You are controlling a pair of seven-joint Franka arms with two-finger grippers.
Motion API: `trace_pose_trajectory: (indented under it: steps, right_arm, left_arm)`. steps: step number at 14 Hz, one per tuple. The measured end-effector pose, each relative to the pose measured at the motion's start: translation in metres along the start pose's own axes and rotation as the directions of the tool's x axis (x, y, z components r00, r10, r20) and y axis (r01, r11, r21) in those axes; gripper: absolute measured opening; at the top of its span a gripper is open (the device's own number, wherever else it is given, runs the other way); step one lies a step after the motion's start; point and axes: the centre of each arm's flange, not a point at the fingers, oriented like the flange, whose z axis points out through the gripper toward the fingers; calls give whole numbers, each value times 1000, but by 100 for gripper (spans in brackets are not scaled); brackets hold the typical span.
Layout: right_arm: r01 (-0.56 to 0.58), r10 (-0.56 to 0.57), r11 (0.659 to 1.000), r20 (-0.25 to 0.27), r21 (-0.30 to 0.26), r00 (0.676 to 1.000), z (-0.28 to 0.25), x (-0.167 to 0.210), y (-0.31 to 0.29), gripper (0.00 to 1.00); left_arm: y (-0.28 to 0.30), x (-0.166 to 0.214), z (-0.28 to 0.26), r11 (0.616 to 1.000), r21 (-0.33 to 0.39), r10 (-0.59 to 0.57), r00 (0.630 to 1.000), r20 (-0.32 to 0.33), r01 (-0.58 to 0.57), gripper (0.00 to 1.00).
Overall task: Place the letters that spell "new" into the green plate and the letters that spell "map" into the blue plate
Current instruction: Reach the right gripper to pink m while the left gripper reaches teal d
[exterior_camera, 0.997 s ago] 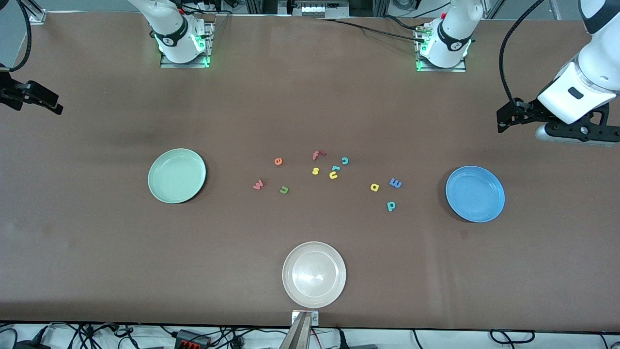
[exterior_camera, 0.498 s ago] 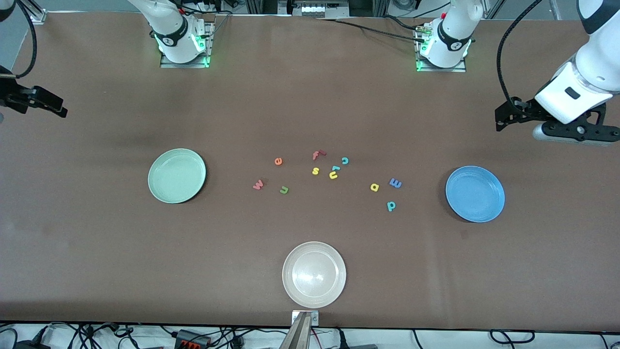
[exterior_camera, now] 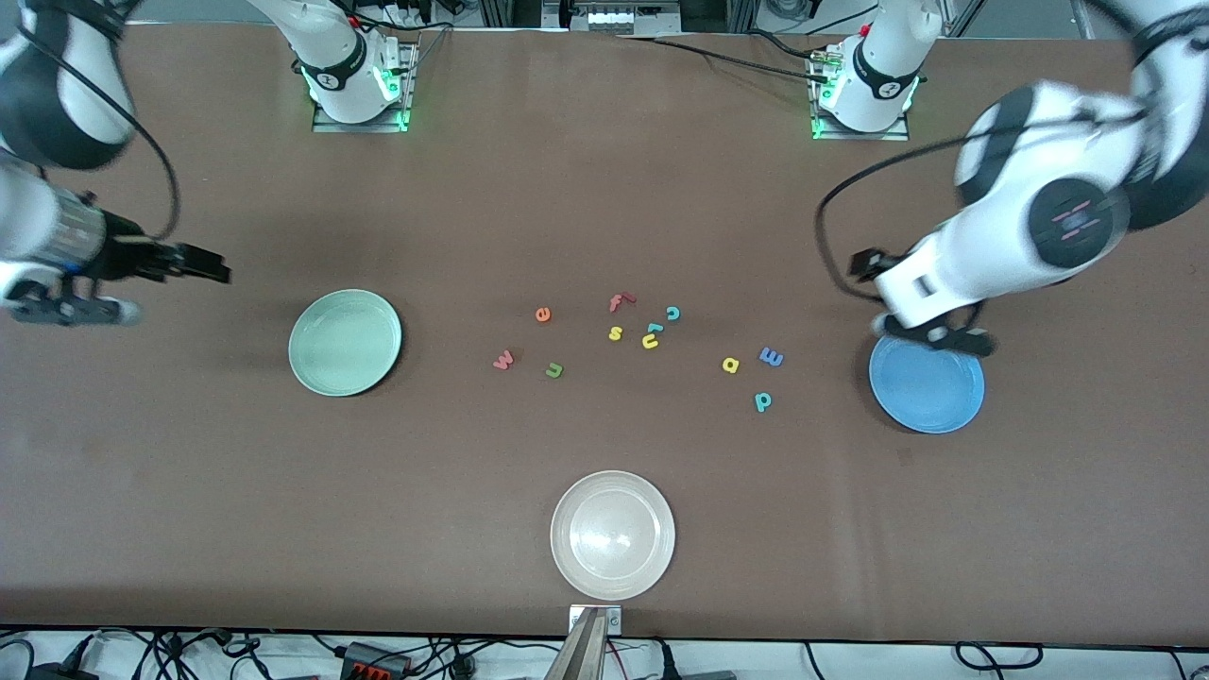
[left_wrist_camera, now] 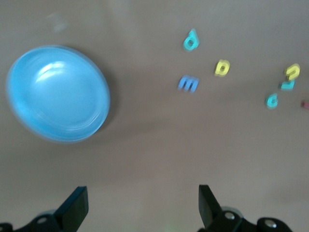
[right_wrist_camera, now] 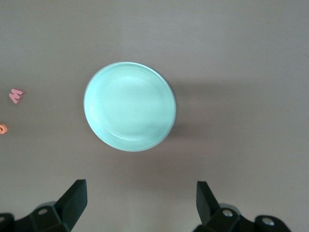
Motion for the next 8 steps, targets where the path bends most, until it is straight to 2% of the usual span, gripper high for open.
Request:
trace_pose_trajectory:
  steps: [3,8]
  right_arm:
    - [100,-100,995,11,-26,995,43,21,-64,100]
    - [234,-234,970,6,-66,972,128,41,-157,100]
  left_arm:
    - [32,46,58,999,-33,-25,996,-90,22,100]
    - [31,97,135,995,-96,-53,973,-224,32,100]
